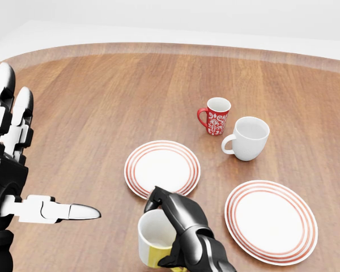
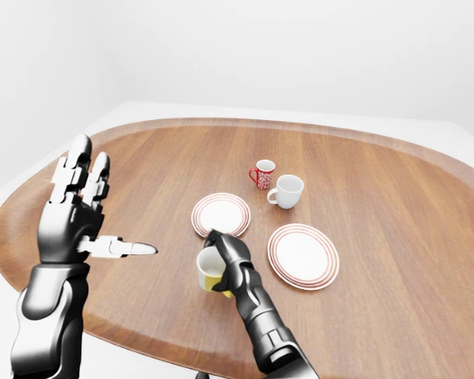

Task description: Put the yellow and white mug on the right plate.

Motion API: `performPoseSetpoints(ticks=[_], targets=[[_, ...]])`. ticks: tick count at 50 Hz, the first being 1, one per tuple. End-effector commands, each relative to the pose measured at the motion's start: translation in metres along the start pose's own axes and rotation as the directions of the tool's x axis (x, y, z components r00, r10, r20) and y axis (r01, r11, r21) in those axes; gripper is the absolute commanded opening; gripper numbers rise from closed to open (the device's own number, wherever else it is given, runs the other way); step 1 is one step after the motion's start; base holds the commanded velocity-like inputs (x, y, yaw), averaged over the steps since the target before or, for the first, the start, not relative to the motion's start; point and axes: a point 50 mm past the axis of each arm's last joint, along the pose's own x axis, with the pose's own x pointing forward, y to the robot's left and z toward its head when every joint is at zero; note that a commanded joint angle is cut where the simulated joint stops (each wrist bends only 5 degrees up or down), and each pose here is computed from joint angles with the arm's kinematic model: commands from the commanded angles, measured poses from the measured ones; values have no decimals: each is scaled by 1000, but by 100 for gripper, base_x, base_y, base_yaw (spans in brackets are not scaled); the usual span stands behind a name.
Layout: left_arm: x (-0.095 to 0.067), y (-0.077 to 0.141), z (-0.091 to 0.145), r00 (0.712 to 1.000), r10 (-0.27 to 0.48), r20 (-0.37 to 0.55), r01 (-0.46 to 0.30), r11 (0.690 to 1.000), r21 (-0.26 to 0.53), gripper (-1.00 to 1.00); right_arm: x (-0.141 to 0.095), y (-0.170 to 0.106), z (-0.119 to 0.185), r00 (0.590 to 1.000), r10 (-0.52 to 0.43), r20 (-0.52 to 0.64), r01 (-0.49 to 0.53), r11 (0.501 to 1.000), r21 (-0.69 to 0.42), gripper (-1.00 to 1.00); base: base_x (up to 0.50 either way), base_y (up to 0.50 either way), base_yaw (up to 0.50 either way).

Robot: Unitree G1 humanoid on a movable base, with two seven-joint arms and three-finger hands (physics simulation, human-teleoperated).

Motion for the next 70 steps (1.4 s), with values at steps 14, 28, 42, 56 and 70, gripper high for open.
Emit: performPoseSetpoints(ticks=[14, 28, 42, 56, 70], targets=[[0, 1, 0, 1000, 1, -2, -1, 1000, 3, 100, -9, -71, -12, 995, -100, -13, 100, 995, -30, -100, 0, 0, 0], [-1, 1, -2, 1000, 1, -10, -1, 1000, 5, 100, -7, -102, -32, 984, -163, -70, 163, 987, -3, -100, 0, 0, 0], [-1, -2, -4, 1000, -7, -20, 7, 1000, 4, 100, -9, -120, -53, 971, -201, -133, 204, 979, 8, -100, 0, 0, 0], [-2, -2, -9, 999, -10, -41, 10, 1000, 3, 100, -14, -139, -81, 951, -247, -186, 253, 967, 9, -100, 0, 0, 0], [-3, -2, -9, 999, -10, -45, 11, 1000, 6, 100, -23, -158, -101, 929, -285, -236, 297, 955, 16, -100, 0, 0, 0]])
